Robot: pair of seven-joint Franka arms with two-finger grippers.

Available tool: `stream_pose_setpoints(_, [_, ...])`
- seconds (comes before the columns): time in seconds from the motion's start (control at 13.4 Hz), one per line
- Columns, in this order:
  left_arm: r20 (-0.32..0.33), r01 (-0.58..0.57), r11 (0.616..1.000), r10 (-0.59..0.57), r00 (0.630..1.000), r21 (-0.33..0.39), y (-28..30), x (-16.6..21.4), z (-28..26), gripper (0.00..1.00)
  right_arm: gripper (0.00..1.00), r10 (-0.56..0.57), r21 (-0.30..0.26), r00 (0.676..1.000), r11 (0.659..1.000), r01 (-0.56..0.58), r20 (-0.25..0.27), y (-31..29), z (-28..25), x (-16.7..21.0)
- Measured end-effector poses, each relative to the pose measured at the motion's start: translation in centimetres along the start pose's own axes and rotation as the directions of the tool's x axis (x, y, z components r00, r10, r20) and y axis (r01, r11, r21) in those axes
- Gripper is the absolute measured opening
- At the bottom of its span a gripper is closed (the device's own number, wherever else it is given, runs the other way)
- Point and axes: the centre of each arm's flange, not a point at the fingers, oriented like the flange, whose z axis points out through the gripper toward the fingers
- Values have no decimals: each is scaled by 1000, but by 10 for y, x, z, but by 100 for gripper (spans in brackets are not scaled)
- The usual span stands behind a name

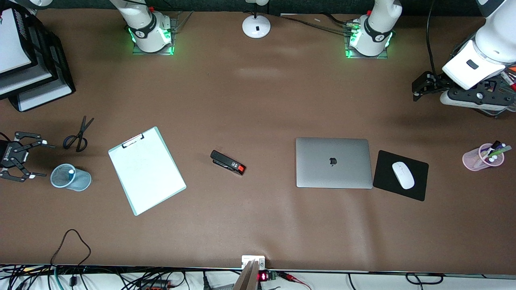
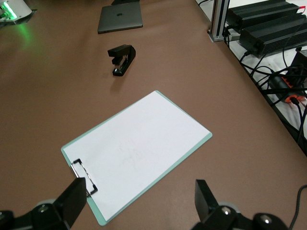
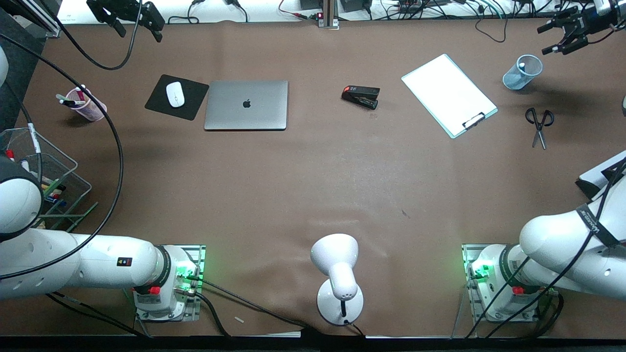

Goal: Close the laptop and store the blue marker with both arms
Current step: 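Lower the blue marker into the light blue cup and open the right gripper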

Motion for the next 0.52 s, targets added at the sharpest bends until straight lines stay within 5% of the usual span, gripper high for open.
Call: stream_pose_setpoints(0.52, [0, -1, 1000, 1, 1000, 0, 0, 0, 0, 100, 100, 72, 10, 987, 997, -75, 141, 3, -1, 112])
